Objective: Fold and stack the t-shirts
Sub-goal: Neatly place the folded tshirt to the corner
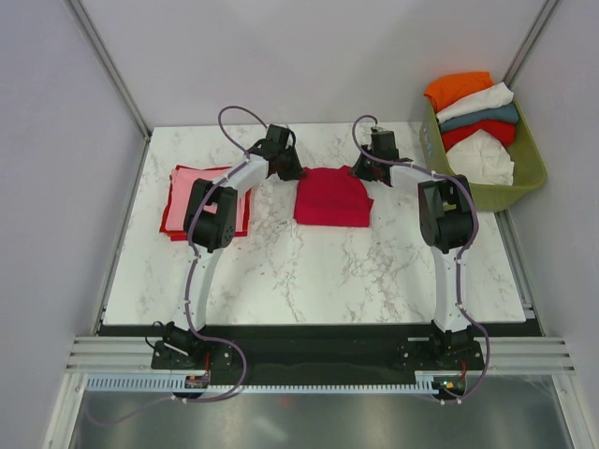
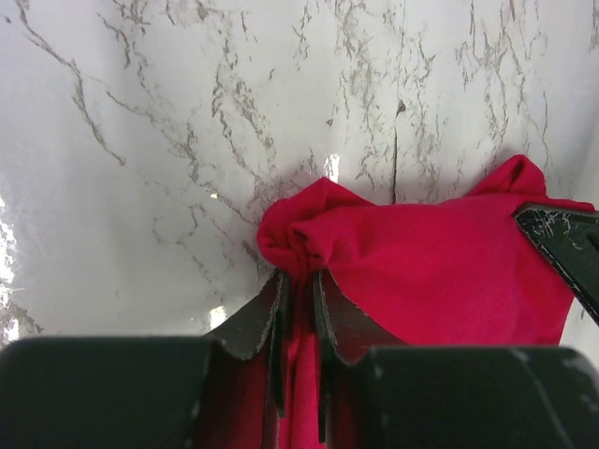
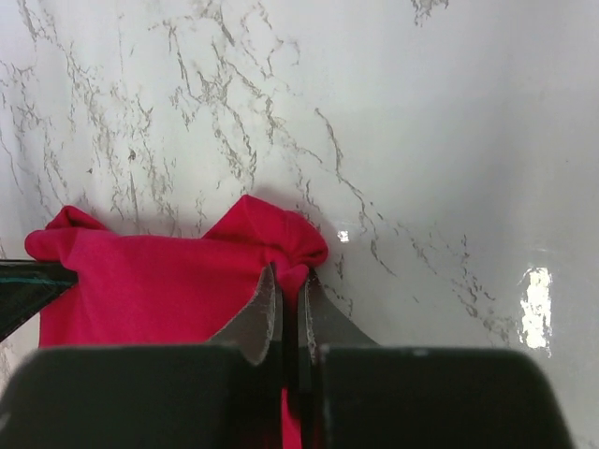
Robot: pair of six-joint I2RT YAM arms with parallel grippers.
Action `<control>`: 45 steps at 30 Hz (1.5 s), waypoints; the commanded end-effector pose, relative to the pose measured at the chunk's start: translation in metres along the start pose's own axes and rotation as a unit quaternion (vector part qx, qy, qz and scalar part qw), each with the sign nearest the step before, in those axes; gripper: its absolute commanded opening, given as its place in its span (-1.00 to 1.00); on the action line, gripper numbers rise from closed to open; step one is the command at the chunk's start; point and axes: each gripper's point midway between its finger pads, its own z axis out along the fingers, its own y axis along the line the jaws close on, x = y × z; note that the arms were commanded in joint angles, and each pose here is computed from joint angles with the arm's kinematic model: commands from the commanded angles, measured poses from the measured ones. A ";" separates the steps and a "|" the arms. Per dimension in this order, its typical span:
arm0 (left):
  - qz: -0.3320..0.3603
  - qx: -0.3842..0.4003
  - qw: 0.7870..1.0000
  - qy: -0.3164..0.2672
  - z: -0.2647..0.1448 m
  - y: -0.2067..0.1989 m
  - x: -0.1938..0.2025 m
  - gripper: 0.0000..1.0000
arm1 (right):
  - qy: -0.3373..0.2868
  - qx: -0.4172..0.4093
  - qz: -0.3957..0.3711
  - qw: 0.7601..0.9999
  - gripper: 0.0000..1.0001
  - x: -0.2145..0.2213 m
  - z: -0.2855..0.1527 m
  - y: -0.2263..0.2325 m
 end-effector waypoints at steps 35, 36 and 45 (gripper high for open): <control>0.049 0.022 0.983 -0.178 -0.303 -0.034 -0.050 -0.95 | -0.084 -0.262 -0.050 0.960 -1.00 -0.073 -0.256 0.172; 0.043 0.018 0.981 -0.189 -0.316 -0.031 -0.057 -0.95 | -0.085 -0.266 -0.051 0.959 -1.00 -0.073 -0.260 0.179; -0.013 -0.078 0.964 -0.255 -0.414 0.053 -0.086 -0.95 | -0.067 -0.339 -0.069 0.936 -1.00 -0.046 -0.271 0.280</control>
